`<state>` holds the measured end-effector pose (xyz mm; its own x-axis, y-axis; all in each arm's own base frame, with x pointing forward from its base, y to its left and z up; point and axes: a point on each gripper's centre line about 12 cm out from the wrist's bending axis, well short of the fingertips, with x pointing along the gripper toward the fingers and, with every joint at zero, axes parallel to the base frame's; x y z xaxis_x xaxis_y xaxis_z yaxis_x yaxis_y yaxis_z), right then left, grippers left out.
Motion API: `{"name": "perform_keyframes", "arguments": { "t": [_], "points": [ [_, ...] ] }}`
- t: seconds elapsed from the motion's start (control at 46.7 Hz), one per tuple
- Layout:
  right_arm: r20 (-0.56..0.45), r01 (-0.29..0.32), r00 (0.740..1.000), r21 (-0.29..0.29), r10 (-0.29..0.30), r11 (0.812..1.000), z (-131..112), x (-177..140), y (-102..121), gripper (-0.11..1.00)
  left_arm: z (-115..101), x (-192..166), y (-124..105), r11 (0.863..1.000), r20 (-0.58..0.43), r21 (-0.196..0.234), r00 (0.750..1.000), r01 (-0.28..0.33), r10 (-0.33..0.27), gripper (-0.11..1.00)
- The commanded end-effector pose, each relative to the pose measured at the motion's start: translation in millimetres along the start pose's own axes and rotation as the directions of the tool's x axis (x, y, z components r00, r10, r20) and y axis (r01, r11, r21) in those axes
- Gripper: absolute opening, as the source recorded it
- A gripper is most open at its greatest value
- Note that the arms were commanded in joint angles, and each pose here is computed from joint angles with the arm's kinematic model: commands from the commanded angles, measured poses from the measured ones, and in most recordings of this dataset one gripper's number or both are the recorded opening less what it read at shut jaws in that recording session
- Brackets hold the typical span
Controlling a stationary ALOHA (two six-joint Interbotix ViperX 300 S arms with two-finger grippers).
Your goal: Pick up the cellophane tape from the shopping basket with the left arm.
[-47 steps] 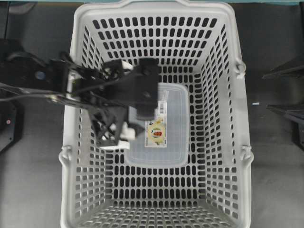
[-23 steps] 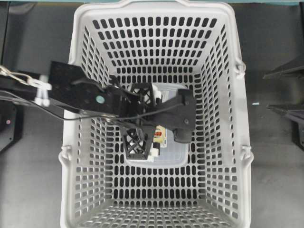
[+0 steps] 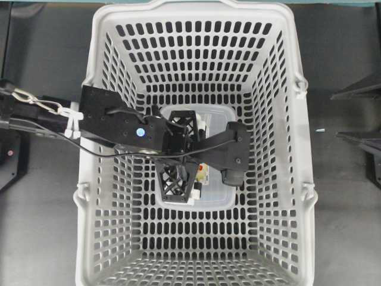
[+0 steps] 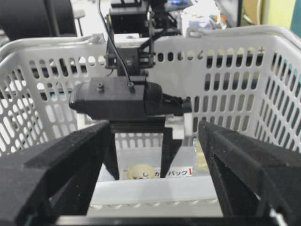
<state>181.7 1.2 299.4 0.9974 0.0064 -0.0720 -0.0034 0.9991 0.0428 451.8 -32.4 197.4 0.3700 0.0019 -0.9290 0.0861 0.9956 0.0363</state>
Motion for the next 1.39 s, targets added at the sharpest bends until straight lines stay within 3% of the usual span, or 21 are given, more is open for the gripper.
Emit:
{"name": "perform_keyframes", "arguments": {
  "t": [0.0,0.193,0.364,0.557,0.942,1.37],
  "points": [
    [0.016,0.004,1.0,0.002,-0.004,1.0,4,1,-1,0.73,3,0,0,1.0,0.012,0.005,1.0,-0.002,0.002,0.9],
    [0.014,0.006,1.0,0.002,-0.006,1.0,2,1,-1,0.73,3,1,0,1.0,0.003,0.005,1.0,-0.002,0.002,0.85],
    [0.014,0.006,1.0,0.002,-0.006,1.0,2,1,-1,0.73,5,-10,1,1.0,0.018,0.004,1.0,-0.003,0.003,0.49],
    [0.023,0.008,1.0,0.002,-0.008,1.0,3,-1,-2,0.73,17,-49,7,1.0,0.078,-0.008,0.997,-0.01,0.01,0.5],
    [0.057,0.007,0.998,0.002,-0.007,1.0,8,-8,-1,0.73,57,-170,15,0.999,0.087,-0.033,0.996,-0.018,0.021,0.5],
    [0.06,0.007,0.998,0.005,-0.007,1.0,9,-8,-1,0.73,63,-168,13,0.999,0.037,-0.03,0.999,-0.016,0.018,0.5]
  ]
}}
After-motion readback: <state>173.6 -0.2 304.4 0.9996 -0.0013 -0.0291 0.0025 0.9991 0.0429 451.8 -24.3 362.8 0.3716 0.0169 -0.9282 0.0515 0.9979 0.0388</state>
